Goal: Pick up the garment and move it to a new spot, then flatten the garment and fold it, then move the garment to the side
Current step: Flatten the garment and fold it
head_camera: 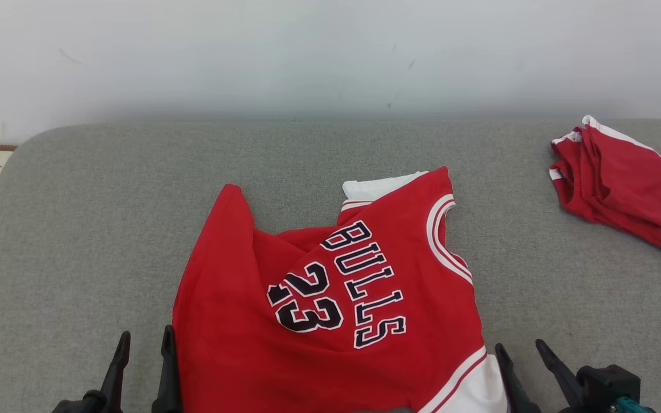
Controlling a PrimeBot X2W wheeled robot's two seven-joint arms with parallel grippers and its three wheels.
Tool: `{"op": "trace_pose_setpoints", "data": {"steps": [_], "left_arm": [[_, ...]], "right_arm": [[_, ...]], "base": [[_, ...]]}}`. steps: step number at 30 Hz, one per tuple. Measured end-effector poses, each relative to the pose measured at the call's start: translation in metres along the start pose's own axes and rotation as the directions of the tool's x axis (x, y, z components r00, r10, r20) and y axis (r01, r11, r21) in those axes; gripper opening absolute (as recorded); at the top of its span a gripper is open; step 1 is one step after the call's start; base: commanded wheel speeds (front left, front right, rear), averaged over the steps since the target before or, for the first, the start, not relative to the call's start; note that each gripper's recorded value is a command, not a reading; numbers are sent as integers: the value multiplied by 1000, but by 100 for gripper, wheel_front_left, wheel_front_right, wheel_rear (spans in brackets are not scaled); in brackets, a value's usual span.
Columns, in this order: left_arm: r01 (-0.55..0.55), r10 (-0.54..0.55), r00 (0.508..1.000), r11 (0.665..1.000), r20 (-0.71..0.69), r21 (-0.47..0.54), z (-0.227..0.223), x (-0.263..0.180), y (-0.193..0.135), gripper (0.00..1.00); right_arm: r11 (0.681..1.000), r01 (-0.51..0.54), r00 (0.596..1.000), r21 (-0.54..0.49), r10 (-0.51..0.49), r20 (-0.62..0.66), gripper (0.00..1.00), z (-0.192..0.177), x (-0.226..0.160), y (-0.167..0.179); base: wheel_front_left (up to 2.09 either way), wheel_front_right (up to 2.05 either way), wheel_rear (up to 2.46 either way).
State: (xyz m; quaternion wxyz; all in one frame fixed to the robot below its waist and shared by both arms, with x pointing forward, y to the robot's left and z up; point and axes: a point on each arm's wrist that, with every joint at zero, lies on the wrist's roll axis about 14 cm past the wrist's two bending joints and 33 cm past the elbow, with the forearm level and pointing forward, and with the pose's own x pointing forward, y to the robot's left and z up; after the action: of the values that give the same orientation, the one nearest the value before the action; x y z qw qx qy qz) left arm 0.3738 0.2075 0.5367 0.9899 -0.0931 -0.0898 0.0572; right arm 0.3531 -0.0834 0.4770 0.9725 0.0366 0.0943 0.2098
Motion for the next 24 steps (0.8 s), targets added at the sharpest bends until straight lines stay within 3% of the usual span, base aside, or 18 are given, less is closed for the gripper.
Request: {"op": "trace_pose_setpoints", "data": {"steps": [5,12,24], "left_arm": [[-2,2,1000,1000,3,0,2,-3,1,100],[-12,12,1000,1000,6,3,4,-6,5,100],[-58,57,998,998,7,20,6,-12,23,100]], "right_arm": [[1000,10,1000,-12,-10,2,100,3,5,-10],[1000,-11,1000,0,11,26,100,14,43,-20],[998,-60,989,12,61,-134,100,-22,92,-13]], "base": [[0,0,0],[0,0,0],[0,0,0]]}}
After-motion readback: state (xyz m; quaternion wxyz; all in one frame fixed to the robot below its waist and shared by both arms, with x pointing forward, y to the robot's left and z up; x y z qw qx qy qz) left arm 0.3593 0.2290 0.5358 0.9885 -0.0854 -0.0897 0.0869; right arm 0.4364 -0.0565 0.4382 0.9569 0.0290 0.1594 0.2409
